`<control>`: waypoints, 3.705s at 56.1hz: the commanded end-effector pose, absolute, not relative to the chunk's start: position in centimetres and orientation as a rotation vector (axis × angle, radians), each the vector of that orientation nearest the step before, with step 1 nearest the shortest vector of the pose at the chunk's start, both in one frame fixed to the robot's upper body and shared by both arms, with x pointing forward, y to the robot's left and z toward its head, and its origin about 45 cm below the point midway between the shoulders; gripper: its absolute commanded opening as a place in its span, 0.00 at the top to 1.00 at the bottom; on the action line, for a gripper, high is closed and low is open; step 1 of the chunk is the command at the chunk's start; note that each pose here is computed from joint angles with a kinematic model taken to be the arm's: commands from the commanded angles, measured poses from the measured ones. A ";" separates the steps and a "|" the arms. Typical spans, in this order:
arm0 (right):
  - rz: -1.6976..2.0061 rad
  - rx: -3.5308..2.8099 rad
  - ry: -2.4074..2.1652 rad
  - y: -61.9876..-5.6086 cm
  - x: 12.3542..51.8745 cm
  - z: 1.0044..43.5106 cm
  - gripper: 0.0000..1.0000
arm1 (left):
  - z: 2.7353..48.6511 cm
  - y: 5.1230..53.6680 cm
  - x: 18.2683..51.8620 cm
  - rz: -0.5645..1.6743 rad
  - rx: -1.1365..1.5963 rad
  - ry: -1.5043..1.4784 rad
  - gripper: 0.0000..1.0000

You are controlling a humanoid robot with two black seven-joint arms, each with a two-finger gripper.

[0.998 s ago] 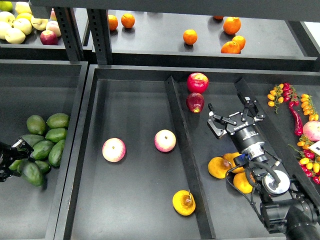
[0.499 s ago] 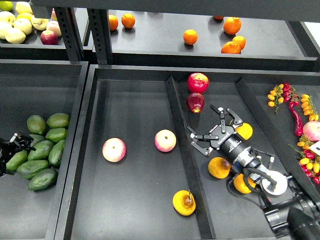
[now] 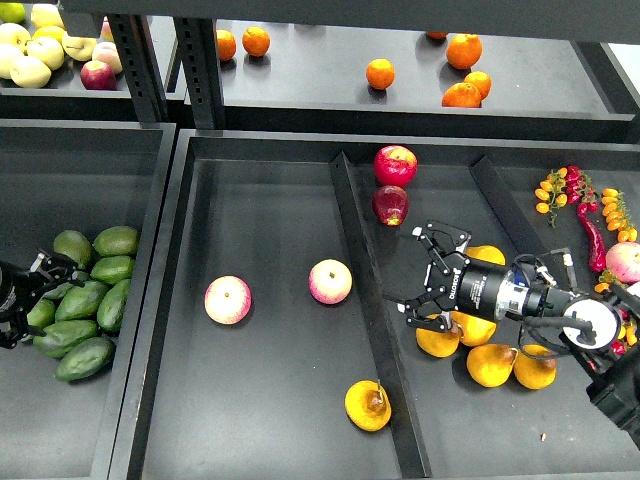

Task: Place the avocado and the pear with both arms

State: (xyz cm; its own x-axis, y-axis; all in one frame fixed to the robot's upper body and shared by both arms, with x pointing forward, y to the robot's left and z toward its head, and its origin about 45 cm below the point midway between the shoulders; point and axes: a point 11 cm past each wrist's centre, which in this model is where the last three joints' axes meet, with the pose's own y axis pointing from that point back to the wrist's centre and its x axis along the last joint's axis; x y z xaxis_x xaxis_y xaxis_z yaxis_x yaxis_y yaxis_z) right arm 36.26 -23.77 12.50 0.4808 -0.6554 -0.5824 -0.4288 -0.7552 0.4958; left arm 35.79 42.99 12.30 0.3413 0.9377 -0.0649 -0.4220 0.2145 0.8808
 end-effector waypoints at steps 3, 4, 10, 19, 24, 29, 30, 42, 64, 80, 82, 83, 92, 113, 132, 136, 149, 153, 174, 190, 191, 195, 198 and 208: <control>-1.179 2.479 -0.946 -23.3 36.5 12.6 0.00 | 13.7 41.5 37.6 1.096 0.709 0.727 0.00; -1.183 2.485 -0.956 -23.4 36.6 12.7 0.00 | 13.9 40.9 38.0 1.094 0.669 0.735 0.00; -1.235 2.527 -0.990 -22.9 37.0 12.9 0.00 | 15.8 37.7 40.3 1.084 0.407 0.782 0.00; -1.300 2.584 -1.046 -22.2 38.0 13.5 0.00 | 19.3 31.7 43.6 0.999 0.048 0.808 0.00; -1.325 2.604 -1.064 -21.9 38.3 13.7 0.00 | 20.7 29.2 44.6 0.958 -0.095 0.825 0.00; -1.351 2.618 -1.080 -21.6 38.6 13.8 0.00 | 22.0 27.1 45.2 0.911 -0.217 0.839 0.00; -1.355 2.621 -1.082 -21.5 38.7 13.8 0.00 | 22.2 26.8 45.3 0.904 -0.233 0.841 0.00; -1.389 2.641 -1.089 -20.8 38.9 13.9 0.00 | 21.0 23.7 43.6 0.833 -0.334 0.897 0.00; -1.454 2.704 -1.120 -20.0 39.5 14.7 0.00 | 20.7 21.8 41.9 0.979 -0.707 0.911 0.00; -1.470 2.698 -1.121 -20.0 39.2 14.4 0.00 | 20.4 22.5 38.8 1.024 -0.733 0.950 0.00; -1.472 2.698 -1.119 -19.9 39.2 14.4 0.00 | 20.3 22.5 38.5 1.025 -0.733 0.952 0.00; -1.476 2.698 -1.116 -19.8 39.1 14.3 0.00 | 20.4 22.5 38.3 1.022 -0.735 0.951 0.00; -1.485 2.703 -1.106 -19.4 39.0 14.3 0.00 | 19.7 22.7 36.9 1.028 -0.738 0.965 0.00; -1.501 2.701 -1.098 -19.0 38.8 14.0 0.00 | 16.4 25.6 33.3 1.136 -0.763 1.017 0.00; -1.490 2.678 -1.072 -19.0 38.6 13.7 0.00 | 14.0 27.4 31.2 1.209 -0.761 1.058 0.00; -1.453 2.638 -1.044 -19.4 38.2 13.2 0.00 | 14.0 27.5 31.2 1.212 -0.763 1.056 0.00; -1.069 2.461 -0.903 -22.2 39.3 14.8 0.00 | 14.1 27.5 31.2 1.209 -0.764 1.054 0.00; -0.978 2.424 -0.854 -22.1 39.7 15.5 0.00 | 14.1 27.4 31.2 1.206 -0.762 1.058 0.00; -0.649 2.138 -0.578 -21.0 38.6 14.3 0.00 | 14.0 27.2 31.2 1.199 -0.759 1.059 0.00; -0.629 2.053 -0.486 -20.9 36.7 12.1 0.00 | 13.9 26.7 31.1 1.187 -0.748 1.065 0.00; -0.628 2.048 -0.481 -20.9 36.6 12.0 0.00 | 13.9 26.7 31.1 1.187 -0.748 1.065 0.00; -0.625 2.028 -0.455 -20.9 35.9 11.4 0.00 | 14.0 26.7 31.2 1.186 -0.749 1.064 0.00; -0.621 2.002 -0.417 -20.8 35.0 10.7 0.00 | 13.9 26.7 31.1 1.187 -0.748 1.065 0.00; -0.592 1.950 -0.356 -20.8 33.8 9.5 0.00 | 13.9 26.7 31.1 1.187 -0.748 1.065 0.00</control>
State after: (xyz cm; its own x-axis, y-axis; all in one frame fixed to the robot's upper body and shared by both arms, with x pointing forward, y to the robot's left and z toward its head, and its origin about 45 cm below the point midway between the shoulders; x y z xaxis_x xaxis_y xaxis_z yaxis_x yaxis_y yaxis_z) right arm 34.57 -20.84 10.35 0.8184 -0.5152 -0.2545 -0.0177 -0.4652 0.8850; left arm 31.15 26.68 13.94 0.0252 0.3563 -0.9340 -0.9671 0.2451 0.0674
